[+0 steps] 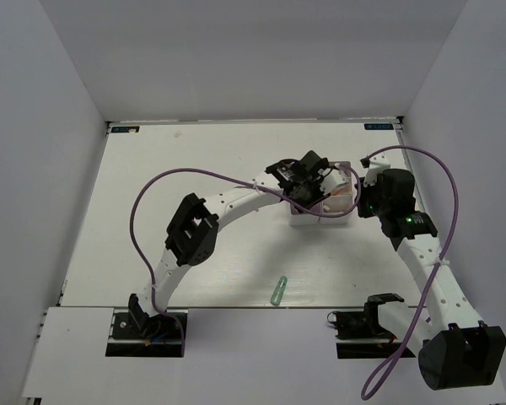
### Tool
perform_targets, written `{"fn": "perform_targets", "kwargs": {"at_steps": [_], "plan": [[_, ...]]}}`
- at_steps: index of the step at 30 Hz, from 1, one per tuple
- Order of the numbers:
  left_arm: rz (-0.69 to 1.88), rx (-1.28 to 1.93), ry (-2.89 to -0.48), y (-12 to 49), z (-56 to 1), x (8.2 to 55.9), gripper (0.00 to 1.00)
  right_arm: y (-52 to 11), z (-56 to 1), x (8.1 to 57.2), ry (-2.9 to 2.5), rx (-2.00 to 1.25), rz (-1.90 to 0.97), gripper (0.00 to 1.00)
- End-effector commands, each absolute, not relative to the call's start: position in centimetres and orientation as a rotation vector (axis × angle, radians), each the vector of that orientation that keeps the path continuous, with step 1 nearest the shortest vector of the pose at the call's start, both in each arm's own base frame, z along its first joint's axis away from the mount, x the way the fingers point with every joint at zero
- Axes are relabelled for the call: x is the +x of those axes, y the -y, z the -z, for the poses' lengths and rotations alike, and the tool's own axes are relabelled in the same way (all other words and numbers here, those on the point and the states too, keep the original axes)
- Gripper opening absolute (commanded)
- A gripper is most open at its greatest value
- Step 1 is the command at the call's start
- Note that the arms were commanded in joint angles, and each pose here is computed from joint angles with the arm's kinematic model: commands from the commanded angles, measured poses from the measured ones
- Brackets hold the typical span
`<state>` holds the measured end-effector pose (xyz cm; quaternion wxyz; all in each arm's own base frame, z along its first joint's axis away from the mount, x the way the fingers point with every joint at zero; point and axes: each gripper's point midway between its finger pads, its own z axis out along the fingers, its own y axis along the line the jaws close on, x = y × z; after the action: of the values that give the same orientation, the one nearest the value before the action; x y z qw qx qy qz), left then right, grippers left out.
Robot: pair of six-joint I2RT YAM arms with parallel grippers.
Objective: Sort the stationery into containers
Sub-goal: Place the stationery in the storage box.
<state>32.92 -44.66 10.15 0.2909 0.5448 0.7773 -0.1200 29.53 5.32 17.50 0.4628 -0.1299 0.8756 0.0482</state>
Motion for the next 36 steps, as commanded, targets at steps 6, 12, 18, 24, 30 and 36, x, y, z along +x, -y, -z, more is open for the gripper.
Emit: {"fn": "perform_targets", "kwargs": {"at_steps": [6,12,18,24,30,36], "plan": [[0.284,1.428,-2.043,44.5,-10.8,34.1,0.29,-5.4,-18.9,30.2,-2.085,-0.306,-0.118,0.15],[0.249,1.402,-2.033,44.1,-11.3,34.5,0.48,-5.4,-18.9,30.1,-2.084,-0.31,-0.122,0.15],[0.257,1.382,-2.033,43.9,-12.0,34.3,0.54,-5.5,-18.7,30.1,-2.087,-0.31,-0.126,0.15],[0.308,1.366,-2.005,44.5,-14.0,33.3,0.49,-5.5,-18.6,30.1,-2.09,-0.312,-0.128,0.15],[0.378,1.341,-1.922,45.9,-18.5,30.7,0.16,-5.7,-18.8,30.0,-2.085,-0.323,-0.138,0.0],[0.36,1.073,-2.023,42.2,-20.7,29.8,0.09,-6.2,-18.5,29.8,-2.086,-0.371,-0.159,0.25]]}}
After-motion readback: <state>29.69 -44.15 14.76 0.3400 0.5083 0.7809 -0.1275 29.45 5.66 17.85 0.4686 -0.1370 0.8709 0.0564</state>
